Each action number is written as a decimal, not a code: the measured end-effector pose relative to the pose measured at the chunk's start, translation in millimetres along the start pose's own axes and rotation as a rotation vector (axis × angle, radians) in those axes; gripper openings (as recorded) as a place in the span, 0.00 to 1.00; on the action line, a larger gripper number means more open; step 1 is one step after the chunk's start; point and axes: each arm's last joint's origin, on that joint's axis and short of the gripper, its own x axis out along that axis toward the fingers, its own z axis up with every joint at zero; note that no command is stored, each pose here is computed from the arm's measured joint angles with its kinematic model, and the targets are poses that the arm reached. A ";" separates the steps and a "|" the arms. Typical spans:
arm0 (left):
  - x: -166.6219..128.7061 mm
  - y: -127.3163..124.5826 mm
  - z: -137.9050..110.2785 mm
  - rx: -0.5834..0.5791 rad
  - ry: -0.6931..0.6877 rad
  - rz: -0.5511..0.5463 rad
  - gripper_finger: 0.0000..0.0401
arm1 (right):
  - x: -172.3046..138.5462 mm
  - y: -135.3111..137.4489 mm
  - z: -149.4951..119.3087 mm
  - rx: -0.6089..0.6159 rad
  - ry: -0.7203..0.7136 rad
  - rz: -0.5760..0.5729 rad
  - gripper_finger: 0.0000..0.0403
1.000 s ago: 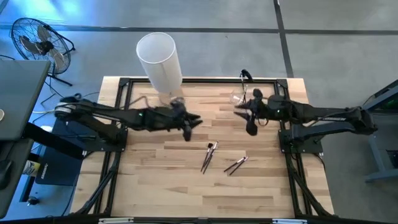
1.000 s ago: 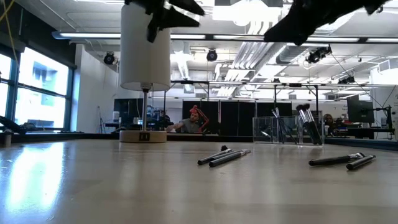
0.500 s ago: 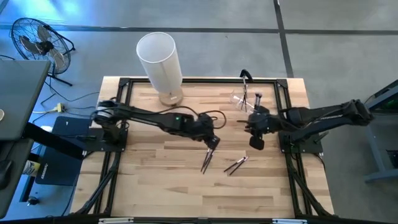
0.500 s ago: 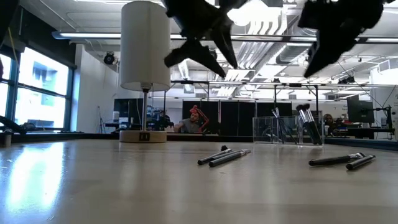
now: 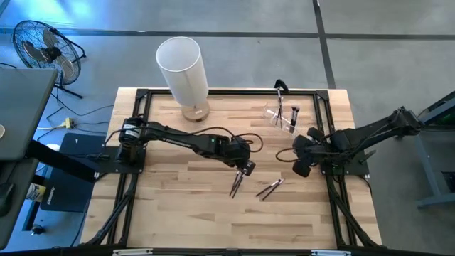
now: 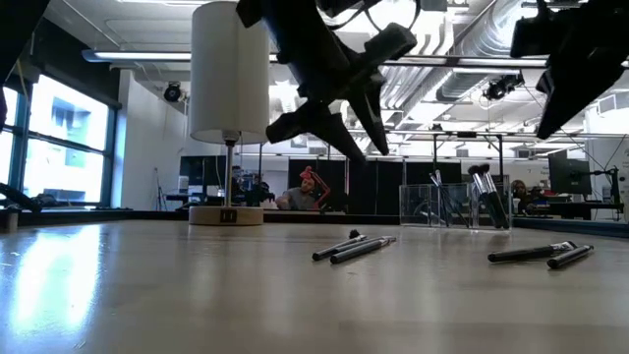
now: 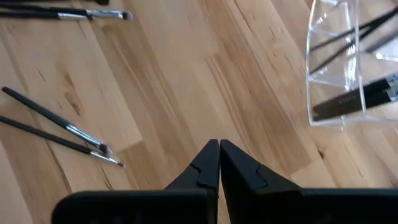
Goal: Put items in baskets/containers
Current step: Put the brow brush into the transparent organizer
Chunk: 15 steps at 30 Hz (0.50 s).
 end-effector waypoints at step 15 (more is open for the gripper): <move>5.5 -1.0 3.3 -0.011 -0.036 -0.020 0.31 | -8.5 1.3 -6.2 0.033 -0.023 0.040 0.01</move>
